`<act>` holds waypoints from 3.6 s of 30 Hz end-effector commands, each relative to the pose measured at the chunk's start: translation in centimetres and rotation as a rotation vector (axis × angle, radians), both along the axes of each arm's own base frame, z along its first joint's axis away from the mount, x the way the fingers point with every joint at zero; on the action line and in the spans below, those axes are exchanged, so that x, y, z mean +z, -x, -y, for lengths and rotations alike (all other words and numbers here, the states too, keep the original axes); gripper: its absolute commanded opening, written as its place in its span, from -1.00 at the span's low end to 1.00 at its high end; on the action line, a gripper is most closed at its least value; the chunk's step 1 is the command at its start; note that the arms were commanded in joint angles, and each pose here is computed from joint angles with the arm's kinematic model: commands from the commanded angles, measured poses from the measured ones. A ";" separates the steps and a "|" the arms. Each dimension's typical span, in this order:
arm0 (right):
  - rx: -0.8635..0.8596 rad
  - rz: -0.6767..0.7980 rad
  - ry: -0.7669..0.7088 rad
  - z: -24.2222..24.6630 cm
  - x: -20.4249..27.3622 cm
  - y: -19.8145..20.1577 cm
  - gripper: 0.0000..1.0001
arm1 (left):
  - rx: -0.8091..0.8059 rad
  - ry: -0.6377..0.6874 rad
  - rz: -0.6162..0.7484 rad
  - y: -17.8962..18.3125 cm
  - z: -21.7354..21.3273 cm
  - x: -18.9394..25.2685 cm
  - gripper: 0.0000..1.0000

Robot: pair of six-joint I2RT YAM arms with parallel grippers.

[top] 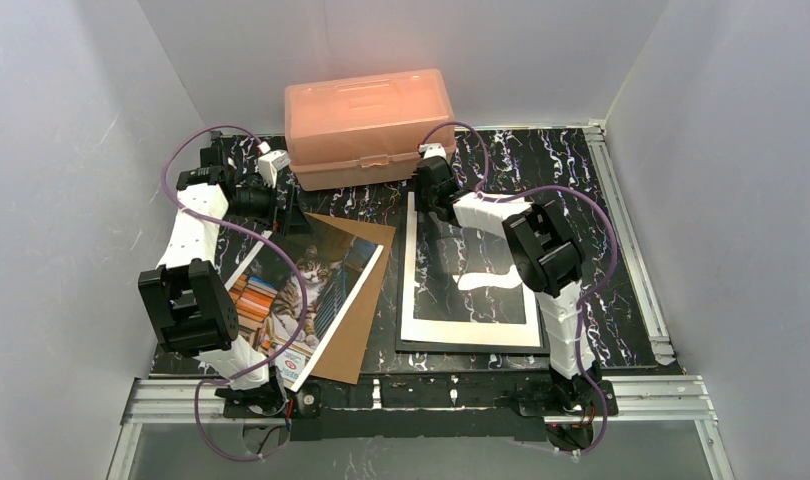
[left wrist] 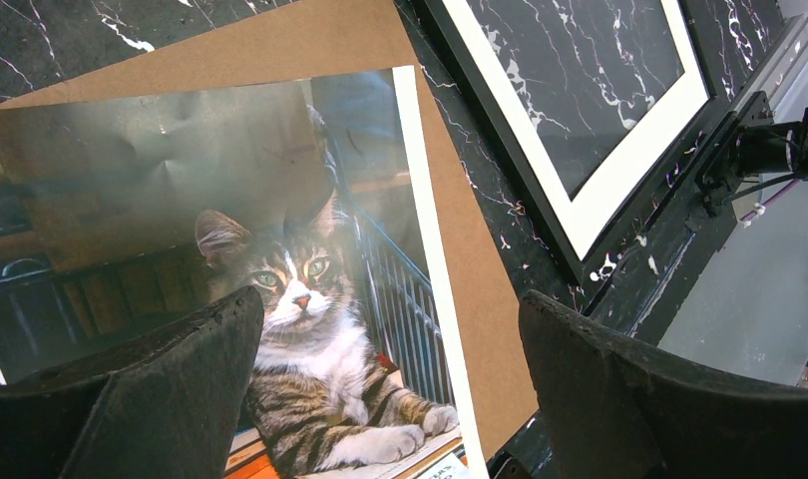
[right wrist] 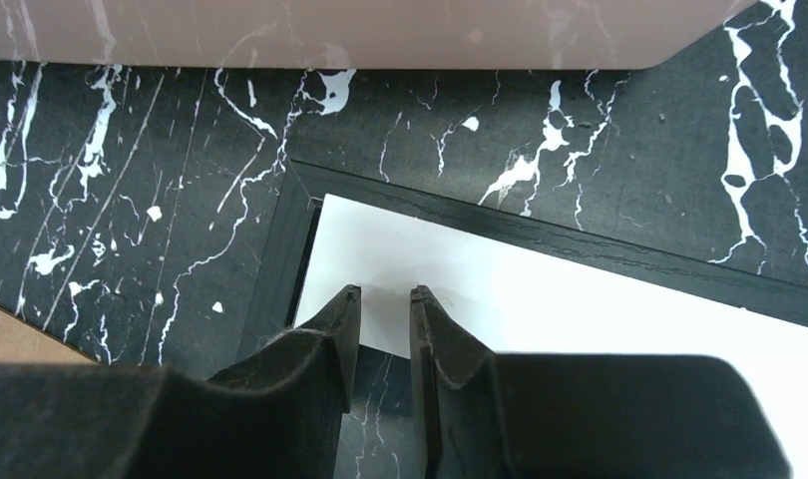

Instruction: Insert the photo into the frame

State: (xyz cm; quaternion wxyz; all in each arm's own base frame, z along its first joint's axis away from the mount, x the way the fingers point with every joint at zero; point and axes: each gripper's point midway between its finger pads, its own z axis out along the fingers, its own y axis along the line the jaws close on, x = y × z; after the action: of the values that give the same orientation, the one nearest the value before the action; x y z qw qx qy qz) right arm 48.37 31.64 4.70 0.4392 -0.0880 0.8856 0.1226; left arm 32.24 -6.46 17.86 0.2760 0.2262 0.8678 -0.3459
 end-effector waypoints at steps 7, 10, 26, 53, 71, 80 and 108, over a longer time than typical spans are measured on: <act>0.013 -0.040 0.017 -0.4 -1.5 0.3 -0.35 | -0.015 0.015 0.018 0.0 0.3 1.0 0.96; 0.016 -0.044 0.022 -0.4 -1.4 0.3 -0.36 | -0.018 0.016 0.016 0.1 0.3 0.8 0.96; 0.142 0.082 -0.043 -3.1 8.1 9.2 -0.04 | -0.025 0.023 0.008 0.2 0.4 0.8 0.97; 0.220 -0.142 0.101 1.7 1.9 29.8 -0.60 | -0.052 0.027 -0.018 1.5 0.9 0.0 0.96; 0.253 -0.142 0.124 0.2 0.8 30.6 -0.63 | -0.054 0.021 -0.014 1.6 0.9 0.1 0.97; 0.260 -0.142 0.136 -0.2 0.3 30.7 -0.66 | -0.054 0.018 -0.010 1.5 0.8 0.2 0.96; 0.274 -0.172 0.142 0.3 -0.1 32.9 -0.77 | -0.054 0.025 -0.007 1.2 0.9 0.4 0.96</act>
State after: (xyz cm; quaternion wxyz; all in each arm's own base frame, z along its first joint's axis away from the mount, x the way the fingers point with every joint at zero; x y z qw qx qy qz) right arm 15.40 31.06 3.35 0.3203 -0.2404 0.9086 0.1186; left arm 31.48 -6.84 17.07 0.2600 0.2364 0.8659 -0.3561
